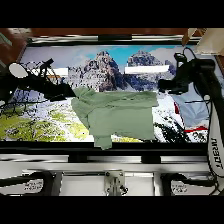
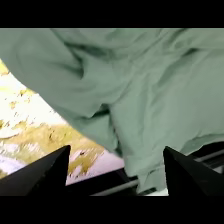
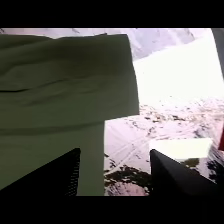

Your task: Fold the shirts.

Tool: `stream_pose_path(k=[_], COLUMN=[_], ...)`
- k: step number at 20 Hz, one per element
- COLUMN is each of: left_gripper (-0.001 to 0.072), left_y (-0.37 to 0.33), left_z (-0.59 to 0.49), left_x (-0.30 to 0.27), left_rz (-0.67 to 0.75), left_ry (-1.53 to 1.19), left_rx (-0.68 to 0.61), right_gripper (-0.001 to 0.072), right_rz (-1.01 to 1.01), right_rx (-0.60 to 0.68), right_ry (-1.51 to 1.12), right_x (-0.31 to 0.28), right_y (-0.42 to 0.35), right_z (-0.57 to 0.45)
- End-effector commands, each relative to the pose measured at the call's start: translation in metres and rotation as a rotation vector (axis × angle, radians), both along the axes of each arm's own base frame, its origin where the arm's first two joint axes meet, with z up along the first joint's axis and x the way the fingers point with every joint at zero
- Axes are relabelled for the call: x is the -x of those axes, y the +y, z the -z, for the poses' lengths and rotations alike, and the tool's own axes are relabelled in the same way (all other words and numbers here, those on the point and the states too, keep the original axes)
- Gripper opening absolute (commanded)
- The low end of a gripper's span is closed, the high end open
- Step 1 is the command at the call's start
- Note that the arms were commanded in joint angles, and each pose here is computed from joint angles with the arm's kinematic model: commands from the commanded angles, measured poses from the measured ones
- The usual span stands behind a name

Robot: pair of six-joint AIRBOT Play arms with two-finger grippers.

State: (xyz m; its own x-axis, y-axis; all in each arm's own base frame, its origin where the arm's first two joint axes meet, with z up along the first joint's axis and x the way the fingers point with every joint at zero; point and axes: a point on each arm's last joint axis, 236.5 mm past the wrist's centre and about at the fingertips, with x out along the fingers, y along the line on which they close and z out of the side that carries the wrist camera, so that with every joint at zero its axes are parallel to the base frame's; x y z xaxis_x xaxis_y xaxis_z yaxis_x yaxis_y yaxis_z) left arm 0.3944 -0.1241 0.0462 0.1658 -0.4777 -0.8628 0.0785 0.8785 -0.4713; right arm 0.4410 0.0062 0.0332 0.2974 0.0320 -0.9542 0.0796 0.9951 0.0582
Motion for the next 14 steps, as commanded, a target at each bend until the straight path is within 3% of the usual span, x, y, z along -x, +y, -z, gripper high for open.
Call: stream_pose_path(k=[1, 3, 7, 14], left_gripper=[0.0657, 0.0525, 0.053, 0.0529], left_y=[0.03, 0.029, -0.016, -0.054], left_z=[0.011, 0.031, 0.1, 0.134], left_x=[0.05, 0.068, 0.1, 0.08], left_rz=[0.02, 0.008, -0.032, -0.157], left_ry=[0.21, 0.259, 0.324, 0.218], left_rx=[-0.044, -0.039, 0.057, 0.119], right_gripper=[0.0545, 0.0545, 0.0545, 0.0545], right_rz=[0.024, 0.095, 0.162, 0.158], right_rx=[0.041, -0.039, -0.2, -0.238], right_ry=[0.17, 0.221, 0.278, 0.251], right_x=[0.055, 0.083, 0.124, 0.122], right_y=[-0.059, -0.075, -0.066, -0.056], right_z=[-0.004, 0.004, 0.032, 0.043])
